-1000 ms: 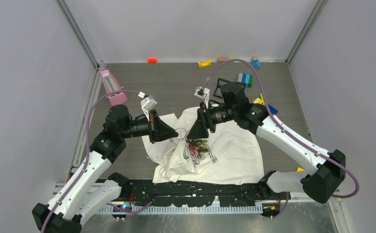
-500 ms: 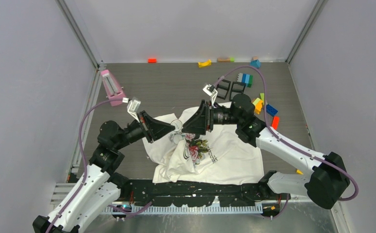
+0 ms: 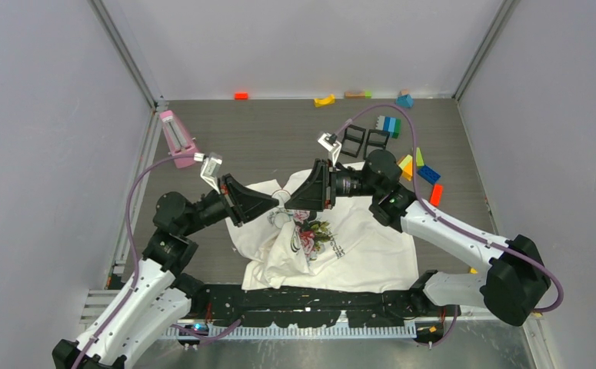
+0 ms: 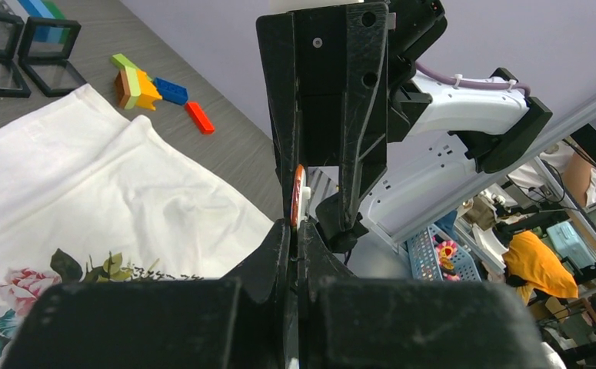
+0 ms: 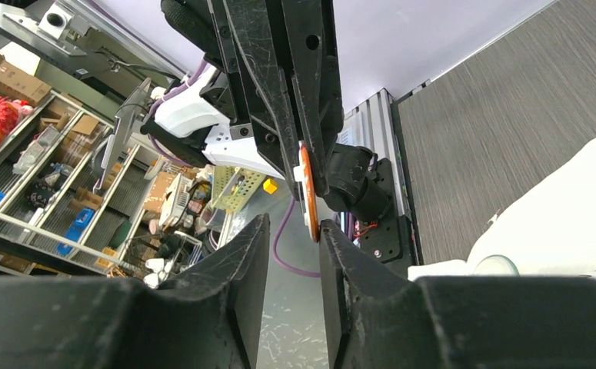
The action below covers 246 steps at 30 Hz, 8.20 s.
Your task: Pin the brooch onto the clothing
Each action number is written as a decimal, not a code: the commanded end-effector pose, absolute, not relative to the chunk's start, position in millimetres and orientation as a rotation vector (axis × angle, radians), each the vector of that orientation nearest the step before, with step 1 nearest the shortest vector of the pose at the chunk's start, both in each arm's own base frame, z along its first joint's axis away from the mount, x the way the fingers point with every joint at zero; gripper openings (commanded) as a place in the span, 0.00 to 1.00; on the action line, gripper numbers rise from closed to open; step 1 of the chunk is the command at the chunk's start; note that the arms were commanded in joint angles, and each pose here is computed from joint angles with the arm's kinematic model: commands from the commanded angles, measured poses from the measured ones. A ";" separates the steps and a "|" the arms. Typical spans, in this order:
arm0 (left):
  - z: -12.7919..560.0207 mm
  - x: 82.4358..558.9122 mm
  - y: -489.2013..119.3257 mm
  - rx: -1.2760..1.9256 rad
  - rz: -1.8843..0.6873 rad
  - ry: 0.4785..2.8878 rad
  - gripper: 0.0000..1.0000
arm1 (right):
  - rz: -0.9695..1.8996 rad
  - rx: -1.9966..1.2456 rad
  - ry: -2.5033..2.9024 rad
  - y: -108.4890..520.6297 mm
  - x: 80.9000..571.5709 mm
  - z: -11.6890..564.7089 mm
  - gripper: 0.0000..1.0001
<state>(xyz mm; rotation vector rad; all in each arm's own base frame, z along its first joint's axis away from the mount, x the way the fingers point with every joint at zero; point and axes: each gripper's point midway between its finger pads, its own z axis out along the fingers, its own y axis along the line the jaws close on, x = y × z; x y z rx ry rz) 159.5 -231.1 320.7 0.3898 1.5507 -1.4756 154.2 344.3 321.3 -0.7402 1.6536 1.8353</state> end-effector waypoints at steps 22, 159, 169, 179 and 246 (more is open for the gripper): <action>337.9 128.8 -240.4 0.654 -1.564 1.451 0.00 | 1.740 -0.724 1.785 363.4 177.2 304.2 0.10; 166.4 176.6 -210.4 0.215 -1.184 2.012 0.00 | 1.017 -0.259 2.077 361.3 182.5 156.1 0.01; 161.6 181.2 -209.1 0.201 -1.154 2.017 0.00 | 0.332 -0.188 2.244 296.8 217.9 114.6 0.32; 156.2 178.5 -205.9 0.198 -1.138 2.036 0.00 | 0.295 -0.225 2.399 318.5 208.9 63.6 0.48; 164.3 171.6 -254.1 0.338 -1.117 2.126 0.00 | 1.061 -0.332 1.940 351.9 173.5 200.0 0.01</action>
